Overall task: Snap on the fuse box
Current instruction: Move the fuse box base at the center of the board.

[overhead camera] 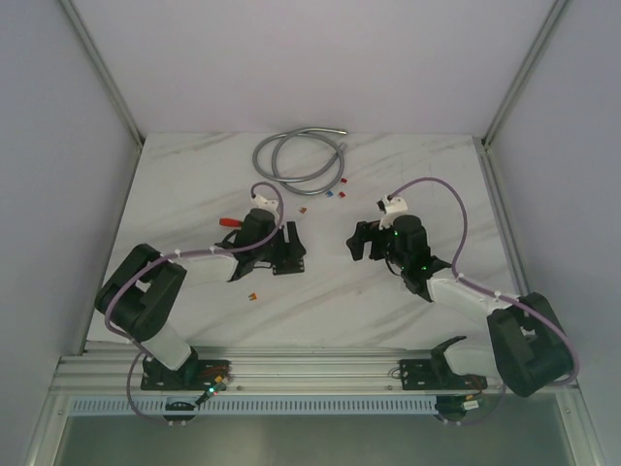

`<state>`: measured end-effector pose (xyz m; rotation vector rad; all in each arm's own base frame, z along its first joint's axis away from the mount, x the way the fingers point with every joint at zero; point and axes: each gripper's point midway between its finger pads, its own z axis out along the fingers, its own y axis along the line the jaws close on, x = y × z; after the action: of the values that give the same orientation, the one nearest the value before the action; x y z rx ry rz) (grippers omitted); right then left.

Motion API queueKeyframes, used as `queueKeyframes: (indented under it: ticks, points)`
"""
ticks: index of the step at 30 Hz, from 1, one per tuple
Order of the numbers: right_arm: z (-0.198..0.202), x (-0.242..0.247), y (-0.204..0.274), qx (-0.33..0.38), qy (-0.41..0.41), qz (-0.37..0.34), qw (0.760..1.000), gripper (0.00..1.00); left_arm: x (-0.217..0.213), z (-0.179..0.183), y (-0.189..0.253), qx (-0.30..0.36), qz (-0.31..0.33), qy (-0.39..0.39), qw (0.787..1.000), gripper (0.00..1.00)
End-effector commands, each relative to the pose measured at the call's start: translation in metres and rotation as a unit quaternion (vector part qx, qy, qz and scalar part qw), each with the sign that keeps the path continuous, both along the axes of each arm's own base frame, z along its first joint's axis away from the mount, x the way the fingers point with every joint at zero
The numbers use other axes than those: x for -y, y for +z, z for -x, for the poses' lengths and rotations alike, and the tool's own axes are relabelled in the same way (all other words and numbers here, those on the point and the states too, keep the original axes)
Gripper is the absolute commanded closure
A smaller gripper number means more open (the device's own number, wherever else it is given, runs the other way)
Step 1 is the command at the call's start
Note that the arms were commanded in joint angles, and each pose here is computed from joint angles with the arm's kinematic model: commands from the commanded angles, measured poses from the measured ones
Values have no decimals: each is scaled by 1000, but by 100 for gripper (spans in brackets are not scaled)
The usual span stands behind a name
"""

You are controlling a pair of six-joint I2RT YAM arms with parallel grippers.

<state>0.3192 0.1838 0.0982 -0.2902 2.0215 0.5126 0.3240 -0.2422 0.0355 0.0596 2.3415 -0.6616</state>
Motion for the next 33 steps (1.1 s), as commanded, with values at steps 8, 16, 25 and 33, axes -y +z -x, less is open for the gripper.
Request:
queueKeyframes:
  ticks: [8, 16, 25, 33]
  points:
    - [23, -46, -1, -14, 82, -15, 996, 6, 22, 20, 34, -1, 47, 42, 998, 15]
    - [57, -86, -24, -22, 176, 26, 984, 12, -17, 20, 54, 14, 52, 81, 995, 12]
    - [69, -119, -48, -25, 221, 98, 970, 24, -74, 25, 49, 6, 62, 142, 988, 13]
    - [52, -117, -73, -40, 198, 166, 965, 31, -99, 31, 41, -1, 44, 169, 985, 15]
